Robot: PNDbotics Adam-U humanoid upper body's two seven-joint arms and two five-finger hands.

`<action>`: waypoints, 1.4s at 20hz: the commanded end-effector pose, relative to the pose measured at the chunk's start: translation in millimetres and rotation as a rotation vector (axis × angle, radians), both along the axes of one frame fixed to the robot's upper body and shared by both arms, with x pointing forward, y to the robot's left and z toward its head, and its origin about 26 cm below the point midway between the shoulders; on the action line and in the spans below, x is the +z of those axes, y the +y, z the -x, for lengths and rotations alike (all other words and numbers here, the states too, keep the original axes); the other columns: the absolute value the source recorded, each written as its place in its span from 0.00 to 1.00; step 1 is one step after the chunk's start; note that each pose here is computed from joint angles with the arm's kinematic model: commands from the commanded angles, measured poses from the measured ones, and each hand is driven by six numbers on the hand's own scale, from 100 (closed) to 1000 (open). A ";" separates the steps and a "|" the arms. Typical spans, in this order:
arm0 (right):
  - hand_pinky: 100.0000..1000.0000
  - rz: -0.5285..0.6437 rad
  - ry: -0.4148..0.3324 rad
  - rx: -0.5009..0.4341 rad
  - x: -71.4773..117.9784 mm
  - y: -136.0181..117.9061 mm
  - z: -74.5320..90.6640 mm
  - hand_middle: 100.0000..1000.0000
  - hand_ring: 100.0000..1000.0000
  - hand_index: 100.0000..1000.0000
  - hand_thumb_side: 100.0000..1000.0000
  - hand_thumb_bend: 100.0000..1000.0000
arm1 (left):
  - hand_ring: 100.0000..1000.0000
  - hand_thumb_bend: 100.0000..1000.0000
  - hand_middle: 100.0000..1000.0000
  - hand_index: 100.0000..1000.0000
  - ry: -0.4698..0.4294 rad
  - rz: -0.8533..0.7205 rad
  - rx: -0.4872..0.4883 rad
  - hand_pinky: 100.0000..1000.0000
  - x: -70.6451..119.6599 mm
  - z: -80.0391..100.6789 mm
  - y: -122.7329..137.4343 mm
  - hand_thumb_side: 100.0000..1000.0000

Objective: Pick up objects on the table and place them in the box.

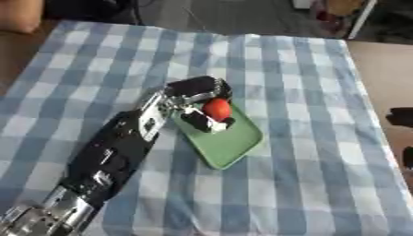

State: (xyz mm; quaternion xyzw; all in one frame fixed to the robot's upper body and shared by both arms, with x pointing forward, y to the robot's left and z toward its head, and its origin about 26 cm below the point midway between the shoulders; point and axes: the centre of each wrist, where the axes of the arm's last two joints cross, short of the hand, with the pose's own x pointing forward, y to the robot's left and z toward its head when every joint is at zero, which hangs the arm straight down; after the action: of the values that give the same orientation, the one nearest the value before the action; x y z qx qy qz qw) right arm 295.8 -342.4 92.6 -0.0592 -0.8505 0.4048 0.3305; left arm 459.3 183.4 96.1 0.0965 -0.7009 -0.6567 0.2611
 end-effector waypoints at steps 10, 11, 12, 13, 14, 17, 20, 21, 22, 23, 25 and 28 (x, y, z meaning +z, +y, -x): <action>0.81 0.246 -0.157 0.217 8.9 -1.5 -1.3 0.84 0.81 0.83 0.40 0.00 | 0.76 0.63 0.81 0.76 -0.048 -0.024 -0.094 0.72 10.0 -2.5 -5.1 1.00; 0.81 0.246 -0.157 0.217 8.8 -1.5 -1.2 0.84 0.81 0.83 0.40 0.00 | 0.78 0.64 0.82 0.77 -0.049 -0.022 -0.097 0.73 9.9 -2.7 -4.9 1.00; 0.81 0.246 -0.157 0.217 8.8 -1.5 -1.2 0.84 0.81 0.83 0.40 0.00 | 0.79 0.65 0.84 0.78 -0.049 -0.019 -0.101 0.74 9.8 -2.7 -4.7 1.00; 0.81 0.246 -0.157 0.217 8.8 -1.5 -1.2 0.84 0.81 0.83 0.40 0.00 | 0.80 0.65 0.84 0.79 -0.049 -0.017 -0.103 0.74 9.7 -2.8 -4.6 1.00; 0.81 0.246 -0.157 0.217 8.8 -1.5 -1.2 0.84 0.81 0.83 0.40 0.00 | 0.80 0.64 0.84 0.79 -0.048 -0.016 -0.104 0.75 9.5 -2.9 -4.2 1.00; 0.81 0.246 -0.157 0.216 8.8 -1.7 -1.2 0.84 0.81 0.83 0.40 0.00 | 0.80 0.63 0.84 0.79 -0.047 -0.018 -0.104 0.75 9.4 -3.0 -3.5 1.00; 0.81 0.246 -0.157 0.216 8.7 -1.7 -1.1 0.84 0.81 0.83 0.40 0.00 | 0.80 0.63 0.84 0.79 -0.048 -0.019 -0.104 0.75 9.7 -3.1 -3.2 1.00; 0.81 0.246 -0.157 0.216 8.7 -1.7 -1.1 0.84 0.81 0.83 0.40 0.00 | 0.80 0.62 0.84 0.79 -0.048 -0.019 -0.104 0.75 9.8 -3.1 -3.2 1.00; 0.81 0.246 -0.157 0.216 8.7 -1.7 -1.1 0.84 0.81 0.83 0.40 0.00 | 0.80 0.62 0.84 0.79 -0.048 -0.020 -0.104 0.75 9.9 -3.1 -3.1 1.00; 0.81 0.246 -0.157 0.216 8.7 -1.7 -1.1 0.84 0.81 0.83 0.40 0.00 | 0.80 0.61 0.84 0.79 -0.048 -0.020 -0.104 0.75 9.9 -3.1 -3.0 1.00; 0.81 0.246 -0.157 0.216 8.6 -1.8 -1.0 0.84 0.81 0.83 0.40 0.00 | 0.80 0.60 0.84 0.79 -0.046 -0.020 -0.101 0.75 9.4 -2.9 -2.2 1.00; 0.81 0.246 -0.156 0.214 8.3 -2.1 -0.9 0.84 0.81 0.83 0.40 0.00 | 0.79 0.58 0.85 0.78 -0.040 -0.004 -0.096 0.75 8.3 -1.0 0.4 1.00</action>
State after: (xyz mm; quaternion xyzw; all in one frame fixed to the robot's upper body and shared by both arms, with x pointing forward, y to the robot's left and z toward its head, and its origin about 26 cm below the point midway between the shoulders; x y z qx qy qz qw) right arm 295.8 -342.1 92.3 -0.0589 -0.8510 0.4037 0.3306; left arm 457.6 181.7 91.5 0.0677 -0.7016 -0.6727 0.2253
